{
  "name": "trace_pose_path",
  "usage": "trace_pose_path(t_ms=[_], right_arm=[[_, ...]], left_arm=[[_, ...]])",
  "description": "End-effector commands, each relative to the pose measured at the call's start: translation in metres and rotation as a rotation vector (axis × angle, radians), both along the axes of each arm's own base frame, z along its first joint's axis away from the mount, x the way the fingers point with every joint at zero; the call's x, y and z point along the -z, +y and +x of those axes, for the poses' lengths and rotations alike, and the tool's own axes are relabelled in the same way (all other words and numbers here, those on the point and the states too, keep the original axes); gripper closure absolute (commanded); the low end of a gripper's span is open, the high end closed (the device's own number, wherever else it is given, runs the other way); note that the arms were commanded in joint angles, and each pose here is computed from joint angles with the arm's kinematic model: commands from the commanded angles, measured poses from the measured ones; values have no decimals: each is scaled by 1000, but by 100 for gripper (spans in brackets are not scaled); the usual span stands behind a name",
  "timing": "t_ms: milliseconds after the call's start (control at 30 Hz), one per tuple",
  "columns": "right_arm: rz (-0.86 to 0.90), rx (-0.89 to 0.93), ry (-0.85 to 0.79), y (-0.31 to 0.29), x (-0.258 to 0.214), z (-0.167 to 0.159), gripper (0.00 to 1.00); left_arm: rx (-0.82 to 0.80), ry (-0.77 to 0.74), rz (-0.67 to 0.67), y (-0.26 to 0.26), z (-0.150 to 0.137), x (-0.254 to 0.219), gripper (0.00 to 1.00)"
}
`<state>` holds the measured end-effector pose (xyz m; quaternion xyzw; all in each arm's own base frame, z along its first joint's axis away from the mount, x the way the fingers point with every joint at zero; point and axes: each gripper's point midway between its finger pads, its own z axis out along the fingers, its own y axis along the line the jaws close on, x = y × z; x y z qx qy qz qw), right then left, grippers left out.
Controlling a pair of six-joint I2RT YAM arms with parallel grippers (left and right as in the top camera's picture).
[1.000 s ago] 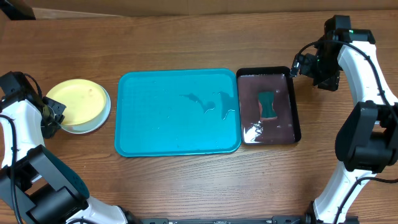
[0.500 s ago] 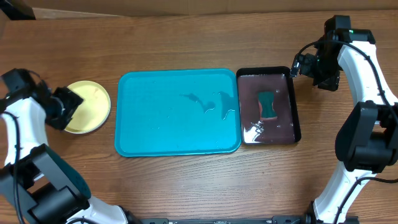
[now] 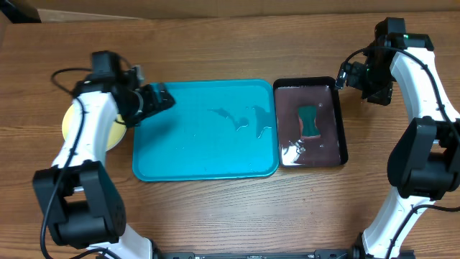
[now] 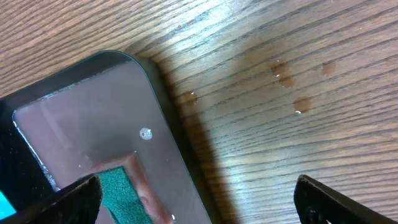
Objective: Clean dirty plates on tray and stack at the side
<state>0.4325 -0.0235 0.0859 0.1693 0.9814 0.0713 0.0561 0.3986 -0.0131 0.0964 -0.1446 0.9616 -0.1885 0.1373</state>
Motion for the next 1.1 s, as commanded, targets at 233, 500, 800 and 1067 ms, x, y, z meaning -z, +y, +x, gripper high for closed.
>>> trace_pose_path(t_ms=[233,500,800,1067], right_arm=[[-5,3,-32,0,-12,3,0],[-5,3,-33,0,-12,3,0],[-5,1,-30,1,-11,3,0],[-12,-65,-145,29,-59,2,0]], left_arm=[[162,3,-7,-57,-7,2,0],[163,3,-8,-57,-8,2,0],[163,3,-8,-57,-8,2,0],[163,3,-8,-57,-8,2,0]])
